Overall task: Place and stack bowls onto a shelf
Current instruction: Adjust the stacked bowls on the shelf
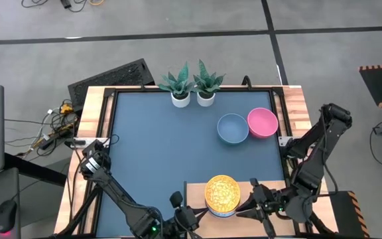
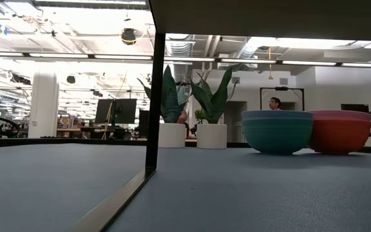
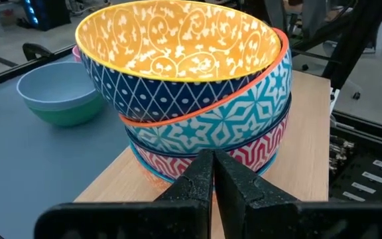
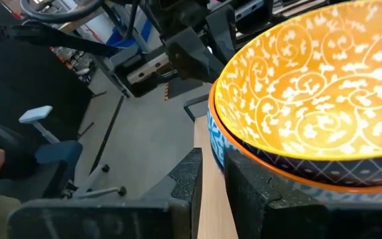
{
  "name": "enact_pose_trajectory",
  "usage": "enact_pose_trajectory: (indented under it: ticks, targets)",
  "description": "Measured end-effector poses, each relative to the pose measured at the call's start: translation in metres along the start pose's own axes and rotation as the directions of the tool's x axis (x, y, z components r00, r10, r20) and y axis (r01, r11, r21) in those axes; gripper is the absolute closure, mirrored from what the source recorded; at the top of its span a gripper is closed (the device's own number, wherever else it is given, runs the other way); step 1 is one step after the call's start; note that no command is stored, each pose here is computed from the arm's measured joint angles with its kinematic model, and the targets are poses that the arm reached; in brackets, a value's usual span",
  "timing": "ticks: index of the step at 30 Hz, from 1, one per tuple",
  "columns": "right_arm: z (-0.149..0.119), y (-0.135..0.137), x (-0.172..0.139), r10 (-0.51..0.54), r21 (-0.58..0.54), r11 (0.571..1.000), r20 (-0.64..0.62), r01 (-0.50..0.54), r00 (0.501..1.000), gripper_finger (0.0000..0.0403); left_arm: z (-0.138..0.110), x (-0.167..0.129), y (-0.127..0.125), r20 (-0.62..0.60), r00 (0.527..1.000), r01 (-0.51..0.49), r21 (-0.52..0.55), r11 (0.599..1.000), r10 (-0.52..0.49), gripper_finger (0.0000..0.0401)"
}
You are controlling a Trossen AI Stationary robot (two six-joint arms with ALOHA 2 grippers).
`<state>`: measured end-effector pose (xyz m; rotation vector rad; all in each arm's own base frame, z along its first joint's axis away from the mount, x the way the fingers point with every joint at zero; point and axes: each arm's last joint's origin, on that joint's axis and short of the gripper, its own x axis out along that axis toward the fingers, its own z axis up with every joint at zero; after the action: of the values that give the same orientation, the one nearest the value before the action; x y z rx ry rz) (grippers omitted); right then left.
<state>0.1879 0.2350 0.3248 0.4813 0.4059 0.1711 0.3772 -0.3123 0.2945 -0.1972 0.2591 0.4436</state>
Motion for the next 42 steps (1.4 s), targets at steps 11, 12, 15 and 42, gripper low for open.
enact_pose_trajectory:
  ticks: [11, 12, 15, 42]
  targets:
    - [-0.004, -0.009, 0.002, -0.060, -0.004, 0.998, -0.063, 0.059, 0.996, 0.0312, 0.001, 0.002, 0.001, 0.000, 1.000, -0.004, -0.001, 1.000, 0.004, 0.0401]
    - [-0.004, -0.009, 0.002, -0.061, -0.004, 0.998, -0.065, 0.061, 0.996, 0.0312, 0.001, 0.002, 0.001, 0.000, 1.000, -0.004, -0.001, 1.000, 0.004, 0.0401]
    - [-0.005, -0.009, 0.002, -0.056, -0.006, 0.998, -0.075, 0.056, 0.996, 0.0312, 0.001, 0.002, 0.001, -0.001, 1.000, -0.004, 0.000, 1.000, 0.004, 0.0401]
    - [0.005, 0.010, 0.016, -0.059, -0.212, 0.976, 0.000, 0.058, 0.998, 0.0312, 0.001, 0.002, 0.000, -0.003, 1.000, 0.005, 0.011, 1.000, -0.005, 0.0401]
